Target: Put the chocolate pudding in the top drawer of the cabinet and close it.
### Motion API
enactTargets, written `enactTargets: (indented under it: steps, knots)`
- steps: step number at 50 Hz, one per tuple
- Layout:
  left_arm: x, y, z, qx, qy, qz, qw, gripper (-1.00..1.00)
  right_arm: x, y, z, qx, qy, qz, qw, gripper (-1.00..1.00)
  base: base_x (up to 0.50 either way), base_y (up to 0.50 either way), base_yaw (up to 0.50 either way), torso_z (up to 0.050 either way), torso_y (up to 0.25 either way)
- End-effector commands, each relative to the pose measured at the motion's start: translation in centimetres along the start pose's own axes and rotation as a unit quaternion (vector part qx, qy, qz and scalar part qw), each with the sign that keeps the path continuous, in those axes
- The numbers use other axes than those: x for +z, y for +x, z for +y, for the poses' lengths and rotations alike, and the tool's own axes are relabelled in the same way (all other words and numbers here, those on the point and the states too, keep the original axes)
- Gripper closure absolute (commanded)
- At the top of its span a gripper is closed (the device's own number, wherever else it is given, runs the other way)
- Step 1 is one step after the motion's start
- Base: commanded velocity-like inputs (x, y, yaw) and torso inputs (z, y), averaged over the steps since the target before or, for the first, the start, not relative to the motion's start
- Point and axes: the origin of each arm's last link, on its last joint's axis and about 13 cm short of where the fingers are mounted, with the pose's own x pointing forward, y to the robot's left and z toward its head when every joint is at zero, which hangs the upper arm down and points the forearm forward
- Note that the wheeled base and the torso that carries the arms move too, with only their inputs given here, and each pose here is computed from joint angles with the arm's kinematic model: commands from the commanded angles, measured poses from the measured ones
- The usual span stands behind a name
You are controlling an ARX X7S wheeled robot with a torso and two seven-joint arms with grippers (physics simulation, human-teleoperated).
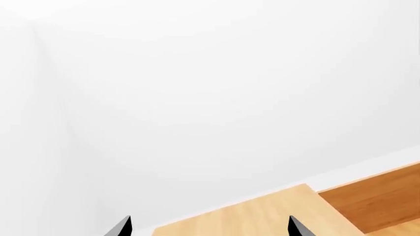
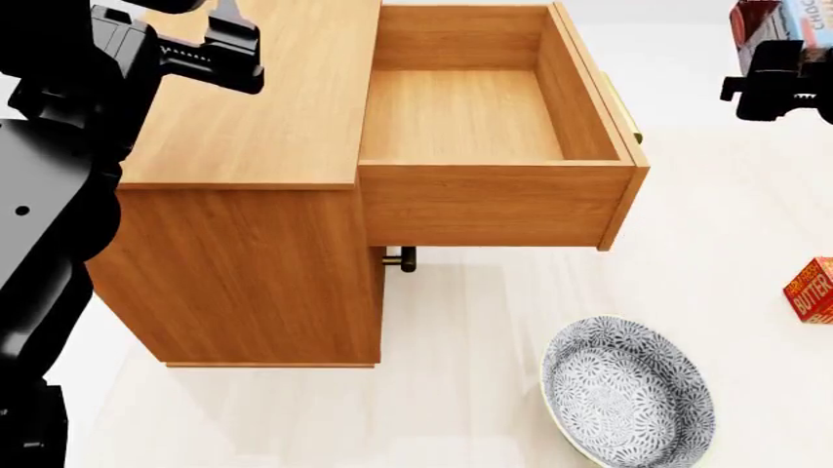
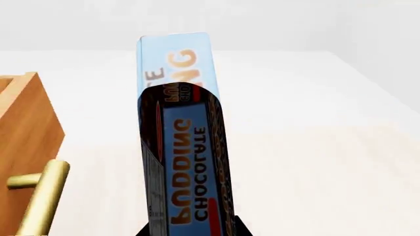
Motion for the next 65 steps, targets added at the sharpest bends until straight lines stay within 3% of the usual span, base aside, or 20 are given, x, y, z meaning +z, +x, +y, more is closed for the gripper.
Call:
enactTargets:
  steps: [1, 31, 44, 65]
  knots:
    - [0.0, 0.0, 0.0, -0.001, -0.001, -0.002, 1.000, -1.00, 4.0, -1.2, 1.3, 0.025, -0.027, -0.040, 0.999, 1.00, 0.00, 0.00, 0.00, 0.000, 0.000]
    - [0.0, 0.0, 0.0, 0.004, -0.003, -0.005, 1.000, -1.00, 7.8, -0.4, 7.8, 0.130, -0.068, -0.070, 0.987, 1.00, 0.00, 0.00, 0.00, 0.000, 0.000]
    - [0.0, 0.0, 0.0, 0.006, -0.002, -0.007, 1.000, -1.00, 8.1, 0.0, 10.9, 0.179, -0.088, -0.069, 0.977, 1.00, 0.00, 0.00, 0.00, 0.000, 0.000]
    - [0.0, 0.0, 0.0, 0.008, -0.002, -0.006, 1.000, -1.00, 7.8, -0.1, 13.2, 0.224, -0.109, -0.052, 0.967, 1.00, 0.00, 0.00, 0.00, 0.000, 0.000]
